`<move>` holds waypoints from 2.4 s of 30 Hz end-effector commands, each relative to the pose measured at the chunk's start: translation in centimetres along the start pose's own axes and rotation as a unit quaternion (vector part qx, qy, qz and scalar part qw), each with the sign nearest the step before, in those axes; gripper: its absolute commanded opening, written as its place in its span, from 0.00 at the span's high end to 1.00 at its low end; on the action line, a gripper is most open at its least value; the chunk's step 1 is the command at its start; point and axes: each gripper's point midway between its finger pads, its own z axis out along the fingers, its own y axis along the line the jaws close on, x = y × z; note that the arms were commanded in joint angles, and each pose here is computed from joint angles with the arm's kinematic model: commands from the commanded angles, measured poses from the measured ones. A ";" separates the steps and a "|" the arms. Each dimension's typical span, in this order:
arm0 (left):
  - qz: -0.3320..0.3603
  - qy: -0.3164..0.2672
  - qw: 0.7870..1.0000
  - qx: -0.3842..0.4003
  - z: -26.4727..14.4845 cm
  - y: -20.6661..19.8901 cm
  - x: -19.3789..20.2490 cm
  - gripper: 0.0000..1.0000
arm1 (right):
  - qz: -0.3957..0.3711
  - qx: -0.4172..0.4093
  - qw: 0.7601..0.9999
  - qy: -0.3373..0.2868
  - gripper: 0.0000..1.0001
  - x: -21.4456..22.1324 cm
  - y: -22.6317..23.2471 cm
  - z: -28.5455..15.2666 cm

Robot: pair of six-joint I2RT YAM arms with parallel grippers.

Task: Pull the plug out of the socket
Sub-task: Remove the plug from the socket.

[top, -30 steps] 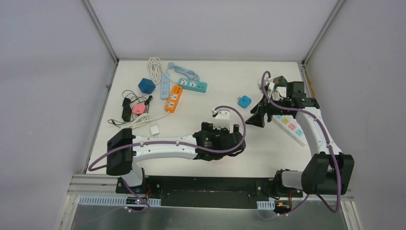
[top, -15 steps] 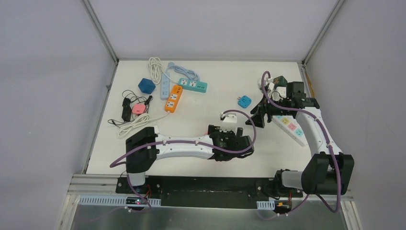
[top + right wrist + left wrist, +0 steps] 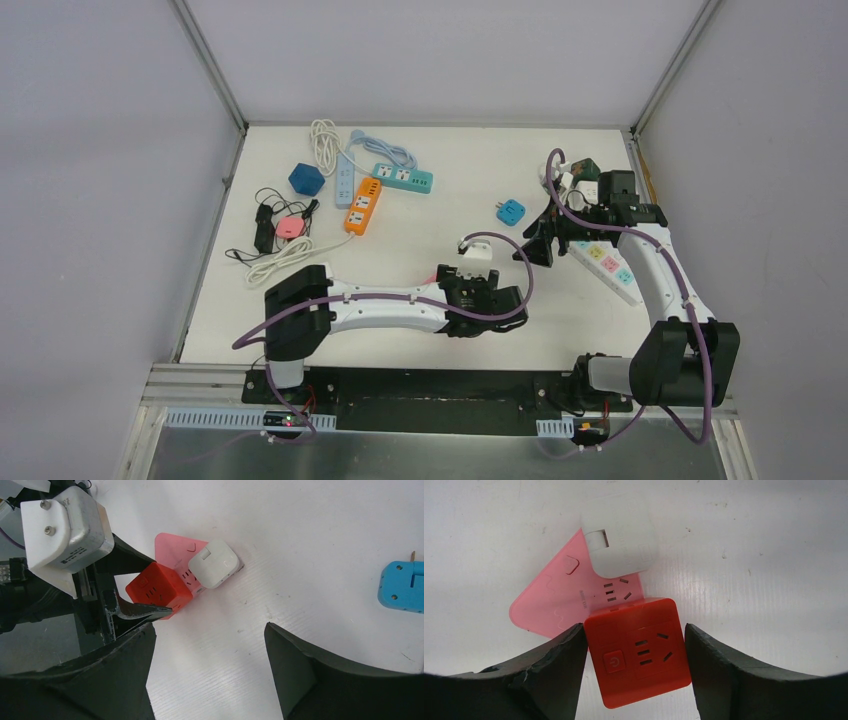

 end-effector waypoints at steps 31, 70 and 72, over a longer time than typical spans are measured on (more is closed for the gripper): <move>0.334 0.003 0.855 0.396 -3.0 1.9 2.8 0.50 | -0.023 -0.013 0.999 -0.018 0.17 -1.5 -0.1 -0.1; 0.219 -0.026 0.832 0.509 -2.7 2.4 1.4 1.00 | -0.488 -0.103 0.862 0.090 0.01 9.1 3.1 6.7; 0.212 -0.024 0.827 0.520 -2.9 2.3 1.3 1.00 | -0.502 -0.100 0.854 0.096 0.01 9.3 2.9 7.1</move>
